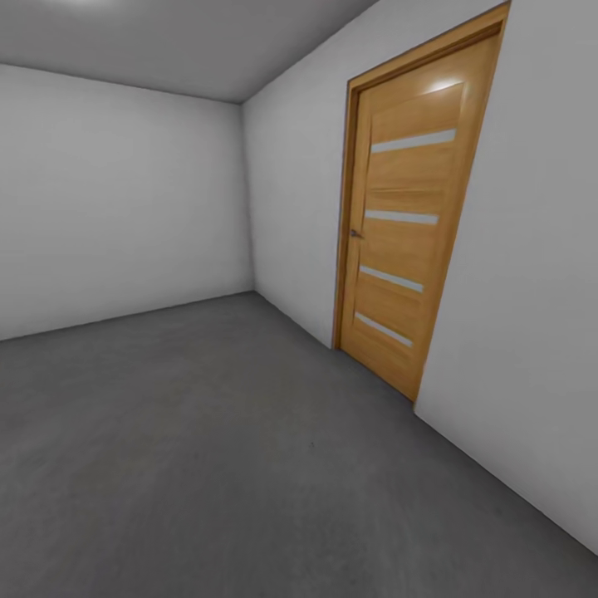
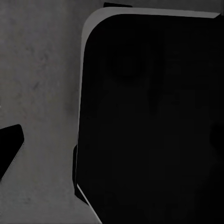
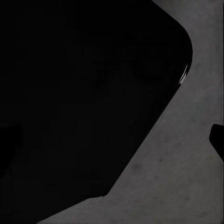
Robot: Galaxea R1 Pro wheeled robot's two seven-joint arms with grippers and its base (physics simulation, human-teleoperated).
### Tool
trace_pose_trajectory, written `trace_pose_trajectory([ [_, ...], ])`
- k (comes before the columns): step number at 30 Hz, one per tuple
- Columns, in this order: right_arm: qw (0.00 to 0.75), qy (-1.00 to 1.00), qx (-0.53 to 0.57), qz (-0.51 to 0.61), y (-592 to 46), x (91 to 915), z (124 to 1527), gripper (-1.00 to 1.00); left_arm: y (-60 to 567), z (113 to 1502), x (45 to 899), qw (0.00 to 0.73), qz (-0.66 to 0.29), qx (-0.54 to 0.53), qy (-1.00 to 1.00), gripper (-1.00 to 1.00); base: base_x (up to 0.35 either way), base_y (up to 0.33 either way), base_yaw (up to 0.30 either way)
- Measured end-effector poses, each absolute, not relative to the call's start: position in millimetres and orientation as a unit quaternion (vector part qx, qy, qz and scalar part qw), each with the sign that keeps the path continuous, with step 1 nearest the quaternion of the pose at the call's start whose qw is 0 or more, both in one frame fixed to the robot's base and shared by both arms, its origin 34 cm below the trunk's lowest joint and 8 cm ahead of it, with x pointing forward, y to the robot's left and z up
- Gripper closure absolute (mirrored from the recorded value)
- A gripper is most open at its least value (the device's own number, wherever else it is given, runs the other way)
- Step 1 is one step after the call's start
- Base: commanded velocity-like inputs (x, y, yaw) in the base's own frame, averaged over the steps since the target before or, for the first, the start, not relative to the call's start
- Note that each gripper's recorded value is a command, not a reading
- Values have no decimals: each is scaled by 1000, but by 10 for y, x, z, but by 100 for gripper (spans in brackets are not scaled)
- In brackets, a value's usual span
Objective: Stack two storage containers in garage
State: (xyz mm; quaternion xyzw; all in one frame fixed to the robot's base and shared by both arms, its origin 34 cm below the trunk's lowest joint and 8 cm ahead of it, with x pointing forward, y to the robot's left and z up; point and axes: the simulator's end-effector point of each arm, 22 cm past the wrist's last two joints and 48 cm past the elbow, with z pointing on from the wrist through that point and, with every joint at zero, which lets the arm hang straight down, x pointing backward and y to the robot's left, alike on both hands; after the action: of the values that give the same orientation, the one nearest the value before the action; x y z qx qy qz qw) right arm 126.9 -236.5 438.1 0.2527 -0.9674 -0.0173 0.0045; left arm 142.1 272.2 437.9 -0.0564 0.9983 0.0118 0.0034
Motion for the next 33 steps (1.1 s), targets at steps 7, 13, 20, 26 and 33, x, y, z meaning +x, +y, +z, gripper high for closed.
trace_pose_trajectory([
  [7,4,-967,253,-17,-2365,1270,4381,-100,2722,4379,1421,3,12,-56,998,-100,323,0,0],
  [13,4,-967,253,-17,-2365,1270,4381,-100,2722,4379,1421,3,12,-56,998,-100,323,0,0],
  [20,4,-967,253,-17,-2365,1270,4381,-100,2722,4379,1421,3,12,-56,998,-100,323,0,0],
  [26,4,-967,253,-17,-2364,1271,4381,-100,2722,4379,1421,3,12,-56,998,-100,323,0,0],
  [33,4,-967,253,-17,-2365,1270,4381,-100,2722,4379,1421,3,12,-56,998,-100,323,0,0],
])
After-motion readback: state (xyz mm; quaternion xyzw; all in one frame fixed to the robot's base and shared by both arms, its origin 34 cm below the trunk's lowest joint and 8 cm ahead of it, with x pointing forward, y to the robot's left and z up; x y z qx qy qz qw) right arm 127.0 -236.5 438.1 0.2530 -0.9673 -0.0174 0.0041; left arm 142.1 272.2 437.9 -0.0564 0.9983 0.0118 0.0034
